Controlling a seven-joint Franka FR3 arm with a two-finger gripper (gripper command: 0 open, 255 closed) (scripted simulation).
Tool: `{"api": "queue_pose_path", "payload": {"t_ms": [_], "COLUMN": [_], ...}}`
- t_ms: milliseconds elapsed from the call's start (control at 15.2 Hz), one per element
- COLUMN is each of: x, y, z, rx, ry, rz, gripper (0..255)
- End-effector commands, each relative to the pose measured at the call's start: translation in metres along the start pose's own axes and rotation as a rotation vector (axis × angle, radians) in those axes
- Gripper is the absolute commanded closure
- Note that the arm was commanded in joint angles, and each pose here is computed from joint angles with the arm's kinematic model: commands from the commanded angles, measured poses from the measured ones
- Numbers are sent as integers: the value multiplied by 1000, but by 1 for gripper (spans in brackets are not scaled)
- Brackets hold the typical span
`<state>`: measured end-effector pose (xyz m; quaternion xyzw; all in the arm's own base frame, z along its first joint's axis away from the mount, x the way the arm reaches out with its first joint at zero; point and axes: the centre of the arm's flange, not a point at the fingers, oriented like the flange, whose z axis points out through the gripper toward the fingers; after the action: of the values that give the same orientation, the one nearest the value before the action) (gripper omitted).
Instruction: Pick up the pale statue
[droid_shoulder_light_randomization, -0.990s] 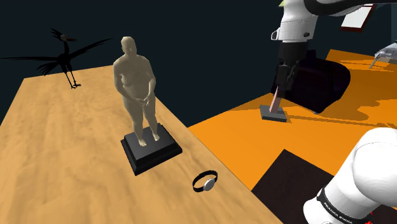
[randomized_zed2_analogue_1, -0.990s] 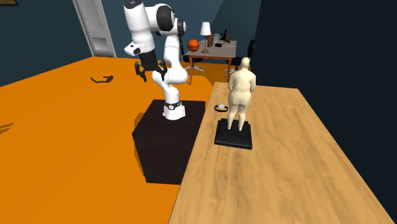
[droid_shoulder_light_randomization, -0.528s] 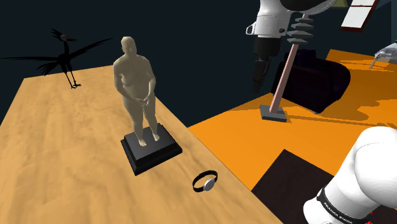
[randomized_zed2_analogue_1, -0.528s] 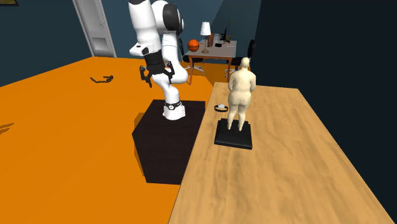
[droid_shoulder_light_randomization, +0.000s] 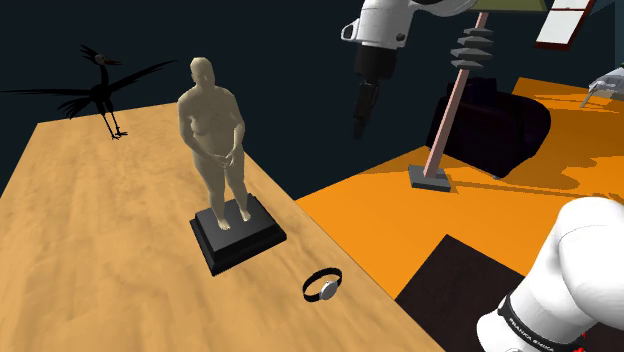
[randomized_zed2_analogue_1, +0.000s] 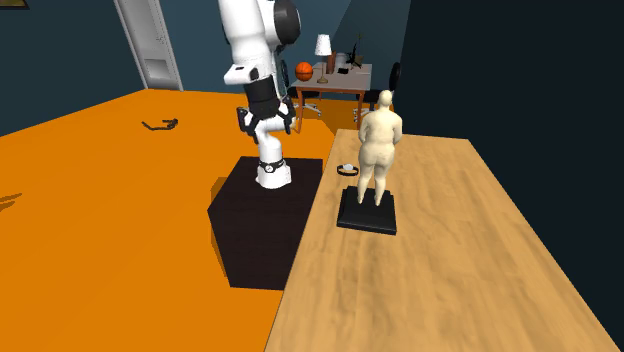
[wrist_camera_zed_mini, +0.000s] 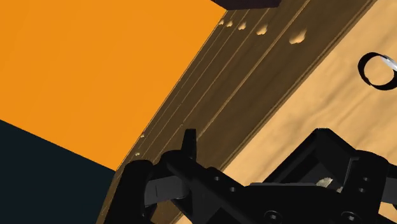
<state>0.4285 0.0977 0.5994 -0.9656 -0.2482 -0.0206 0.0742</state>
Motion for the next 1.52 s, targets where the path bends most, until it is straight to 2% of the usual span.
{"api": "queue_pose_path", "payload": {"t_ms": [0, 594, 1188, 1452], "x": [19, 95, 150, 150], "y": [-10, -73, -152, -154], "z": [-3, -25, -57, -43], "rx": [8, 41, 74, 76], "ry": [25, 136, 246, 251], "rz": [-58, -313, -568, -579], "gripper": [0, 0, 0, 0]}}
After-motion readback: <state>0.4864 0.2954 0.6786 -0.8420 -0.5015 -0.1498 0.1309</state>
